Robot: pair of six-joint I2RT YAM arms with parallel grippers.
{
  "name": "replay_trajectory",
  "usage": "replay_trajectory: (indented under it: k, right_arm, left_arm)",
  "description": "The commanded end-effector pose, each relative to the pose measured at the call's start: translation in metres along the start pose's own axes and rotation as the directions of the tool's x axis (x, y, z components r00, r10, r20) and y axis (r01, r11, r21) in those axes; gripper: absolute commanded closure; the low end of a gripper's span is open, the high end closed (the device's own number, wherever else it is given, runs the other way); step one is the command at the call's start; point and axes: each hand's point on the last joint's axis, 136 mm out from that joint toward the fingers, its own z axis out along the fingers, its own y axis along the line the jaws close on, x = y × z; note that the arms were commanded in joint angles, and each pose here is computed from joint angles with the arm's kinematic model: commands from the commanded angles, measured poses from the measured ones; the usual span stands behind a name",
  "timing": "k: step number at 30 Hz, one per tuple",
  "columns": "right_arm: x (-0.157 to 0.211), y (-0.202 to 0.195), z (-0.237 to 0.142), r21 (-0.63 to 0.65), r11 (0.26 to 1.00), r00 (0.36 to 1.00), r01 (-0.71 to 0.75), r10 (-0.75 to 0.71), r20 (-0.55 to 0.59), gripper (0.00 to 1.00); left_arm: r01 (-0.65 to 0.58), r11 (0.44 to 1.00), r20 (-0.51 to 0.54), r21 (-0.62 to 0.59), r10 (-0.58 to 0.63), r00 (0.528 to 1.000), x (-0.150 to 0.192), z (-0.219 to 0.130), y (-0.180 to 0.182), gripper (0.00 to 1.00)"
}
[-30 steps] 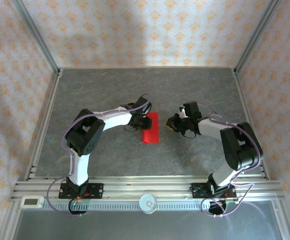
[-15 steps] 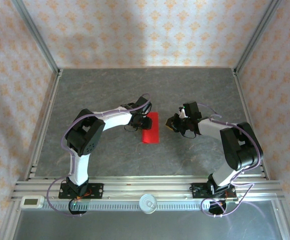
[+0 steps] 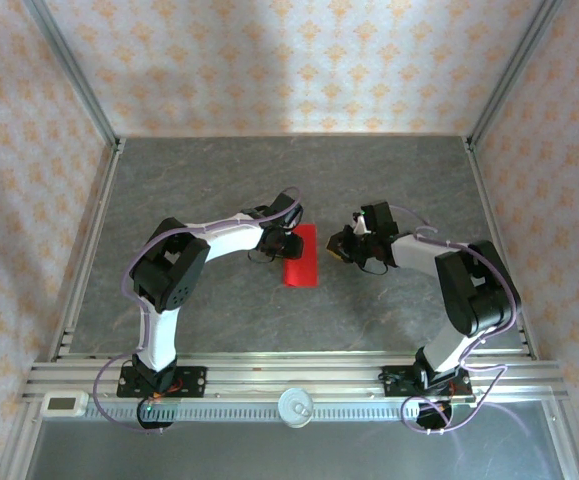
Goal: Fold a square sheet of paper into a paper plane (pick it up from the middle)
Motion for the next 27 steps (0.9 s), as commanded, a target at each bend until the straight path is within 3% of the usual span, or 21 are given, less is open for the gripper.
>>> replay_trajectory:
  k: [1, 27]
  right_arm:
    - [-0.0043, 0.0095, 0.0017, -0.021, 1.0, 1.0, 0.016, -0.016, 0.008, 0.86]
    - [-0.0025, 0.0116, 0.0064, -0.035, 0.999, 1.0, 0.014, -0.014, -0.003, 0.86]
  left_arm:
    - [-0.014, 0.977, -0.042, -0.213, 0.005, 0.999, 0.0179, 0.0411, 0.0616, 0.56]
    - [-0.019, 0.975, -0.042, -0.221, 0.01, 0.999, 0.0166, 0.041, 0.0624, 0.53]
